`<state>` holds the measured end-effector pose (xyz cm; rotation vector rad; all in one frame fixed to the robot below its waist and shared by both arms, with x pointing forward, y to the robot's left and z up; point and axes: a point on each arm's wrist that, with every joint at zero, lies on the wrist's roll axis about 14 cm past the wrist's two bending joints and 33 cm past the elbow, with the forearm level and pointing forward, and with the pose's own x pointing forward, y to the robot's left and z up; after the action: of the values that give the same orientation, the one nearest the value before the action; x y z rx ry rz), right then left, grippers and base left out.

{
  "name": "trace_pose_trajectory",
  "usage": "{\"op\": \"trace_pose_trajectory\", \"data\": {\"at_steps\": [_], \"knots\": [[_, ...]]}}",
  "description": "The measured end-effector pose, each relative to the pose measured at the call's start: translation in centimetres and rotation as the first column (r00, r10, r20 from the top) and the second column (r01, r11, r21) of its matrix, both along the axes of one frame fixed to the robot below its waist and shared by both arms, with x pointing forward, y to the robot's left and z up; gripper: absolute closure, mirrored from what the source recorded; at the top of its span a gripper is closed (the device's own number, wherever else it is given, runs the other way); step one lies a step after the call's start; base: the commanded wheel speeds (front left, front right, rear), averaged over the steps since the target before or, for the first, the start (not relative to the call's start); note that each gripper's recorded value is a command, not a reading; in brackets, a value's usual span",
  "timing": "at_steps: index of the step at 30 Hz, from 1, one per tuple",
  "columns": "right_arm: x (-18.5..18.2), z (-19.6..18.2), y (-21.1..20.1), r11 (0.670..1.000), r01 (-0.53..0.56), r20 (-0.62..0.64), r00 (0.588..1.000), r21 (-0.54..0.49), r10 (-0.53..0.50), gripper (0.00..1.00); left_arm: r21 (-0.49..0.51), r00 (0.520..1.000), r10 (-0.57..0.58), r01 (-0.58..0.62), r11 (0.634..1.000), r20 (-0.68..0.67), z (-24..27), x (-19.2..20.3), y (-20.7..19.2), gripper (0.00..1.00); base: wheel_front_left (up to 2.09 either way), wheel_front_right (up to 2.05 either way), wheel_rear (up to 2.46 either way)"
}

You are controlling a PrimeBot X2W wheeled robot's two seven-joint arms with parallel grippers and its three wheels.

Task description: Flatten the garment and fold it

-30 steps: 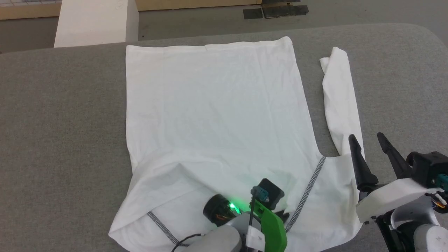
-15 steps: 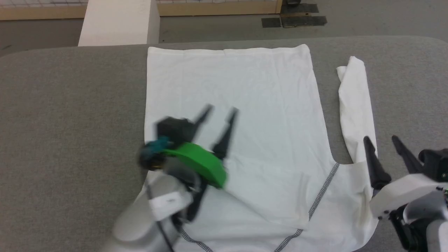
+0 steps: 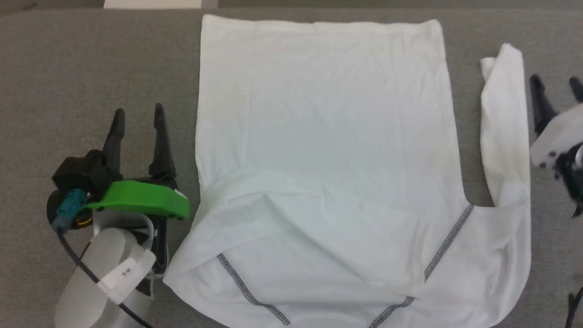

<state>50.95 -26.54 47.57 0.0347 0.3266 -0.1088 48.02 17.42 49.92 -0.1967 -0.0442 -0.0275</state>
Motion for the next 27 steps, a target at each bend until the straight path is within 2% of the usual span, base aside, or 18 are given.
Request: {"op": "trace_pose_trajectory", "data": {"at_steps": [7, 14, 16, 17, 18, 19, 20, 21, 23, 26, 27], "knots": [[5.8, -2.6, -1.9, 0.998, 0.062, -0.113, 0.992, 0.0, -0.061, 0.0, 0.007, 0.999, 0.054, -0.054, 0.998, 0.0, -1.7, 0.6, 1.7, 0.0, 0.0, 0.0, 0.0], [9.6, -7.4, -1.2, 0.998, 0.048, -0.275, 0.96, -0.034, -0.056, 0.0, 0.019, 0.993, 0.098, -0.097, 0.995, -0.061, -5.3, 0.9, 3.1, 0.0, 0.0, 0.0, 0.0], [9.8, -9.2, -1.1, 0.998, 0.042, -0.334, 0.941, -0.053, -0.058, 0.14, 0.022, 0.991, 0.107, -0.105, 0.994, -0.082, -6.3, 0.8, 3.3, 0.0, 0.0, 0.0, 0.0], [9.9, -10.1, -1.0, 0.998, 0.039, -0.36, 0.931, -0.059, -0.058, 0.29, 0.021, 0.99, 0.111, -0.11, 0.994, -0.09, -6.7, 0.8, 3.5, 0.0, 0.0, 0.0, 0.0], [10.0, -10.7, -0.9, 0.997, 0.033, -0.379, 0.923, -0.069, -0.057, 0.38, 0.021, 0.988, 0.118, -0.116, 0.993, -0.1, -7.1, 0.7, 3.7, 0.0, 0.0, 0.0, 0.0], [10.2, -11.1, -0.8, 0.996, 0.028, -0.389, 0.919, -0.079, -0.057, 0.53, 0.022, 0.987, 0.123, -0.121, 0.992, -0.107, -7.5, 0.6, 3.8, 0.0, 0.0, 0.0, 0.0], [10.4, -11.4, -0.6, 0.996, 0.021, -0.395, 0.917, -0.09, -0.055, 0.6, 0.025, 0.985, 0.13, -0.128, 0.992, -0.113, -7.7, 0.5, 4.1, 0.0, 0.0, 0.0, 0.0], [10.7, -11.5, -0.4, 0.995, 0.015, -0.396, 0.917, -0.098, -0.053, 0.77, 0.03, 0.983, 0.137, -0.135, 0.99, -0.118, -8.0, 0.4, 4.3, 0.0, 0.0, 0.0, 0.0], [11.1, -11.7, -0.1, 0.994, 0.006, -0.395, 0.918, -0.109, -0.048, 1.0, 0.043, 0.982, 0.143, -0.139, 0.989, -0.125, -8.3, 0.3, 4.6, 0.0, 0.0, 0.0, 0.0], [11.3, -11.2, 0.0, 0.993, 0.001, -0.382, 0.923, -0.118, -0.046, 1.0, 0.046, 0.981, 0.146, -0.141, 0.989, -0.129, -8.4, 0.1, 4.8, 0.0, 0.0, 0.0, 0.0], [11.4, -10.1, 0.1, 0.993, 0.004, -0.339, 0.94, -0.118, -0.044, 1.0, 0.039, 0.981, 0.143, -0.139, 0.99, -0.128, -8.2, -0.1, 4.7, 0.0, 0.0, 0.0, 0.0]]}}
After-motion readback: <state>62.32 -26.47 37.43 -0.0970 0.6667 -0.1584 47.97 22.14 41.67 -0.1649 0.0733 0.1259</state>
